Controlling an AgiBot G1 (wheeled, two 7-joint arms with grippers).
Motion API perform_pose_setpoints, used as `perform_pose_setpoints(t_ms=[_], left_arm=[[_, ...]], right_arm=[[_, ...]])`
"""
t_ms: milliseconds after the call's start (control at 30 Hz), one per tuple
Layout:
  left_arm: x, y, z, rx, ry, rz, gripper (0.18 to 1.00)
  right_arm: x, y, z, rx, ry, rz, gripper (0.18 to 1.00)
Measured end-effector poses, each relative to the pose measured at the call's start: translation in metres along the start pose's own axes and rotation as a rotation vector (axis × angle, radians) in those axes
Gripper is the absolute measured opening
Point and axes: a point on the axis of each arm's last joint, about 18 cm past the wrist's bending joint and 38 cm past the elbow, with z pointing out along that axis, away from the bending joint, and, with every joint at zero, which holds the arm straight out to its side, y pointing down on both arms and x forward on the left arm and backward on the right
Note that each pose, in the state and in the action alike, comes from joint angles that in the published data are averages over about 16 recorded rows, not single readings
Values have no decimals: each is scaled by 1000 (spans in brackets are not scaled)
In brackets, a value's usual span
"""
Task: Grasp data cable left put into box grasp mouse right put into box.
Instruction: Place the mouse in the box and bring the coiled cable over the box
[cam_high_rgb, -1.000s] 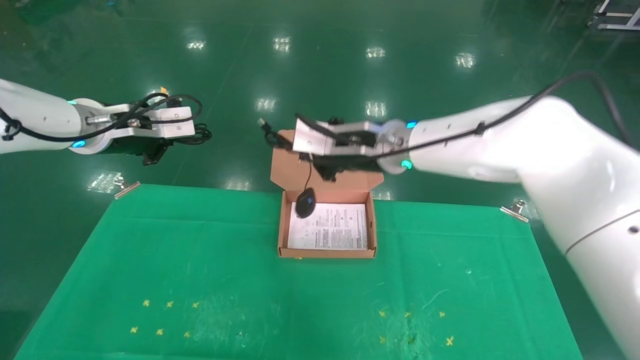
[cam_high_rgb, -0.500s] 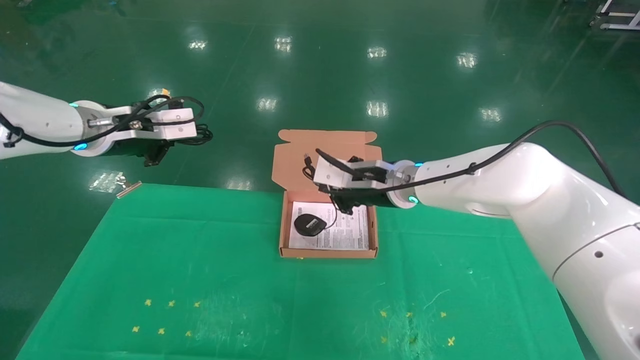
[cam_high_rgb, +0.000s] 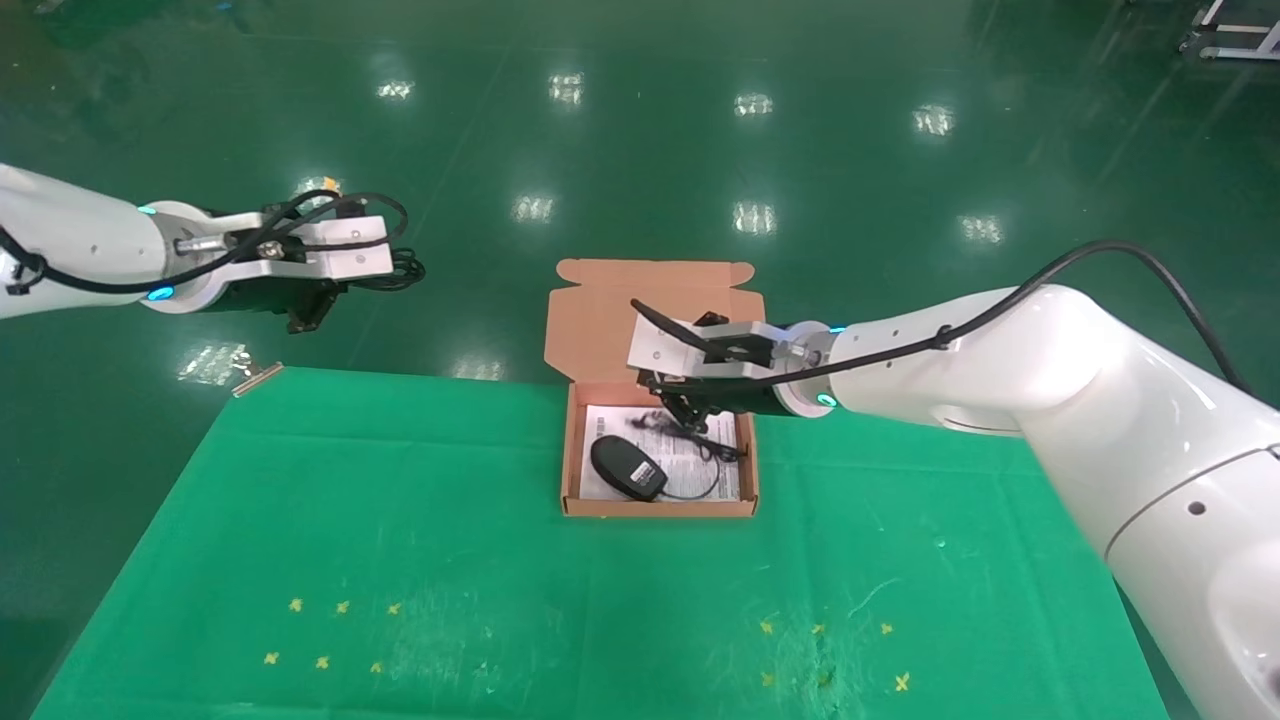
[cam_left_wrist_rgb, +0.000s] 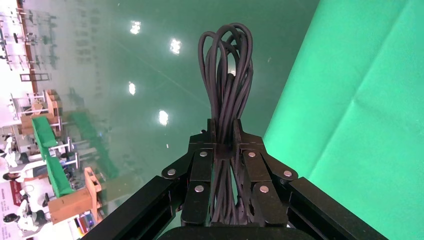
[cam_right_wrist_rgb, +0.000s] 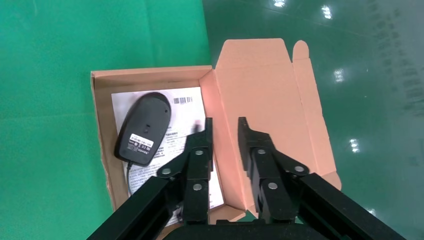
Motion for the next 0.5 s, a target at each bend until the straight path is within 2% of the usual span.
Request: perform_pose_setpoints(t_ms=[200,500], left_arm=[[14,-29,14,73,0,27,238],[56,-99,51,238,-2,67,238]], right_arm=[[20,15,-20,-17,50,-3,332],[54,50,-70,-78,139,-4,508]])
